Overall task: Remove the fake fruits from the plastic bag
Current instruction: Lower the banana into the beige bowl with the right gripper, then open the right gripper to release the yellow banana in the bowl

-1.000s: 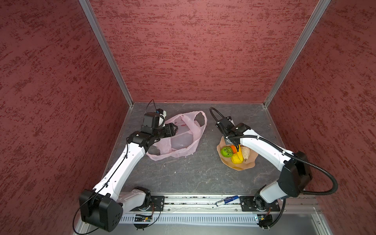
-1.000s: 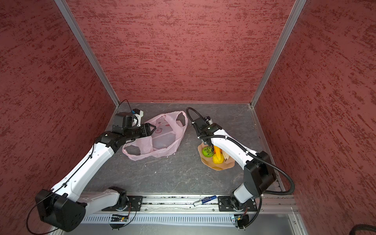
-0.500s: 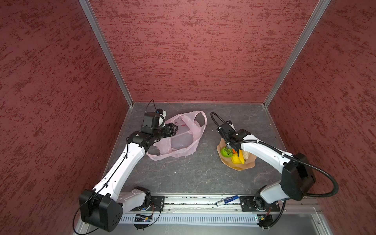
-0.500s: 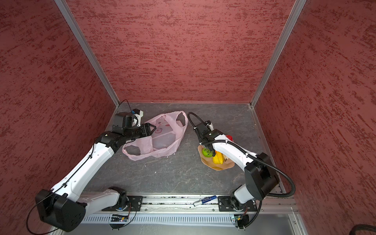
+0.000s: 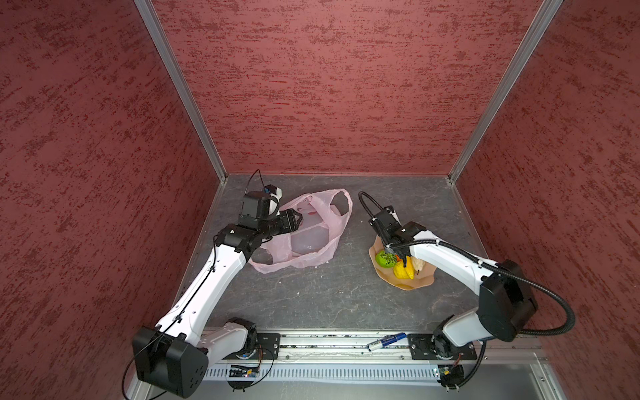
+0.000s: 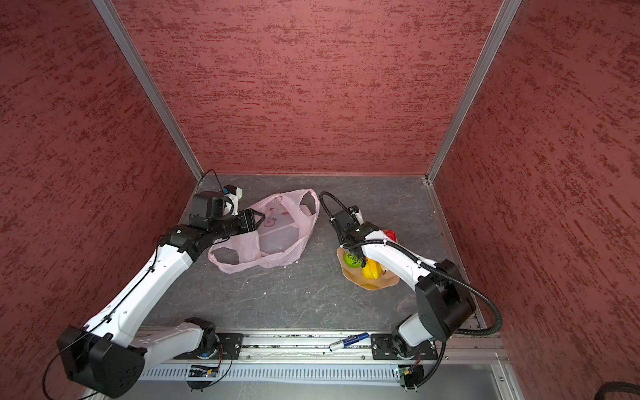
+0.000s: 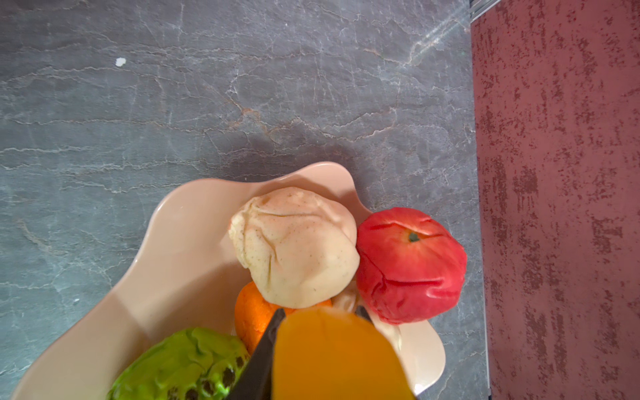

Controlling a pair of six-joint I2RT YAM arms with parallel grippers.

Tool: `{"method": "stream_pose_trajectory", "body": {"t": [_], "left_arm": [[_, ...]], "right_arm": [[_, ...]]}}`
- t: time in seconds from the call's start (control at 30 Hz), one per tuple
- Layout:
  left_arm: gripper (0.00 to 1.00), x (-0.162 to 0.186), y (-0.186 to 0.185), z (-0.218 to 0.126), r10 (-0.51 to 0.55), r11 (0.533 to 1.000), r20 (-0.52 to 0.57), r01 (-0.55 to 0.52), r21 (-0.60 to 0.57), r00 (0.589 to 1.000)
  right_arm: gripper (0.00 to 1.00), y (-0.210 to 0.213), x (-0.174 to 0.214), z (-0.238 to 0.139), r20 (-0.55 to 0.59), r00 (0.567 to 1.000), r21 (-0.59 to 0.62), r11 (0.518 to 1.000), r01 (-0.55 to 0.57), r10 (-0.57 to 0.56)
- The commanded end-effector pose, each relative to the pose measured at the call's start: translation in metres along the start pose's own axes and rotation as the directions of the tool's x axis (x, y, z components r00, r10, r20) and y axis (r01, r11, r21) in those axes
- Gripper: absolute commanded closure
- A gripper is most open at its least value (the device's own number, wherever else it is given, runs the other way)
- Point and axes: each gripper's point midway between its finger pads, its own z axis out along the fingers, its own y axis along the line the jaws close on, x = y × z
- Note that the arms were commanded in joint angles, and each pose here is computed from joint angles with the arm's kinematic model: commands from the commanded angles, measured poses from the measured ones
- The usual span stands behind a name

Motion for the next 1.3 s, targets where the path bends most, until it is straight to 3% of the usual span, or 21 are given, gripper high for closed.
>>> {"method": "stream_pose_trajectory", "body": {"t": [0.0,1.03,1.27], "left_arm": [[0.4,-0.001,0.001,-0.004,-0.008,1.0,0.016,0.008,0.004,1.0],[0.41,0.0,0.0,-0.012,-0.018,1.0,0.037,0.017,0.007,0.999],[0.41,0.0,0.0,-0.013,-0.018,1.0,0.038,0.018,0.009,0.999]], "right_arm": [[0.79,0.0,-0.002,0.0,0.017,1.0,-0.005,1.0,-0.008,0.008],[0.72,0.014,0.004,0.011,0.0,1.0,-0.041,0.999,0.021,-0.021],[0.64,0.016,0.005,0.013,-0.006,1.0,-0.044,0.999,0.027,-0.027]]}}
